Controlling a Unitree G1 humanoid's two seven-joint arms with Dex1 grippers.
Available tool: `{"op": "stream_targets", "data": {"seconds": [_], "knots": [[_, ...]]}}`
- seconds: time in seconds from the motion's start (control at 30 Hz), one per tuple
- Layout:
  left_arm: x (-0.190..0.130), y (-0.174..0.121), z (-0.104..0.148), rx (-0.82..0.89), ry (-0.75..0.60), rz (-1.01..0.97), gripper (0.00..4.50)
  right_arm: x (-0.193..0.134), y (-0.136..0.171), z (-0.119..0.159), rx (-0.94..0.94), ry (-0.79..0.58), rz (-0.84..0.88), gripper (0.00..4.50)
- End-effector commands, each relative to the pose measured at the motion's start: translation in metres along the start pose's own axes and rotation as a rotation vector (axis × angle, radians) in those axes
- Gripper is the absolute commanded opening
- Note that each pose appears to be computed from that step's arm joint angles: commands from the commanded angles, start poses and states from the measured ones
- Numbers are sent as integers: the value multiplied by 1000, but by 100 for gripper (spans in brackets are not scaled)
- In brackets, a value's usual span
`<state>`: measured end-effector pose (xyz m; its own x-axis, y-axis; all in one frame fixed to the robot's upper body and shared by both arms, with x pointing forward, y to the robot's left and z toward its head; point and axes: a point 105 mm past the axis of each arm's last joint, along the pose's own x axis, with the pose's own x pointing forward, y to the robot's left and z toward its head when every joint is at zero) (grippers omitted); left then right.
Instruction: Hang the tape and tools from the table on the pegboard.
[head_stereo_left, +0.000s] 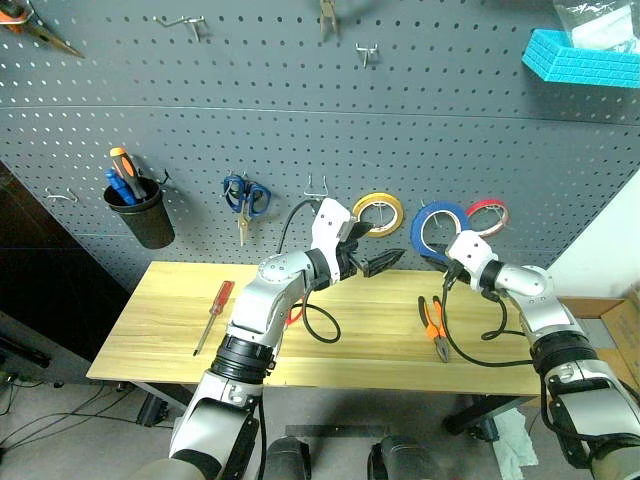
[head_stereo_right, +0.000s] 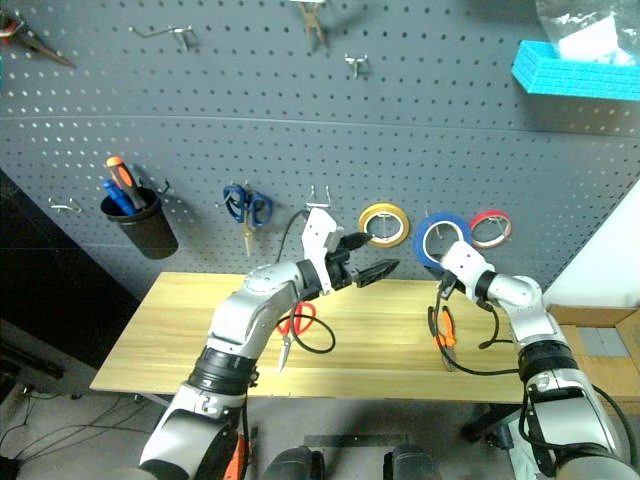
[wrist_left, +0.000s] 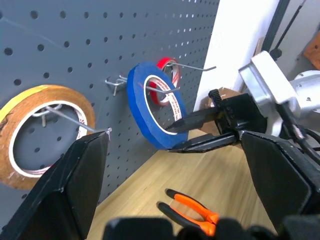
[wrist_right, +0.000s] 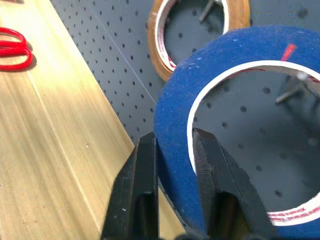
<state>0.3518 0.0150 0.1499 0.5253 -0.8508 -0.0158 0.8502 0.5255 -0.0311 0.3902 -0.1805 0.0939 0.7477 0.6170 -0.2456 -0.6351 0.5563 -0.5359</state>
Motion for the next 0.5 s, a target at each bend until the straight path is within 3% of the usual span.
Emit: {"op": "stream_targets", "data": {"seconds": [0.03,0.3,0.5], "knots": [[-1,-5,12,34,-38,-9,450,-2,-11,9,-8,-39,-47,195],[-6,-11,-1,6,-8,-15,450,-26,12,-2,34,-19,-82,449],[-22,-26,-41,11,100,-41,450,-59,38,-9,128,99,-171,449]]}}
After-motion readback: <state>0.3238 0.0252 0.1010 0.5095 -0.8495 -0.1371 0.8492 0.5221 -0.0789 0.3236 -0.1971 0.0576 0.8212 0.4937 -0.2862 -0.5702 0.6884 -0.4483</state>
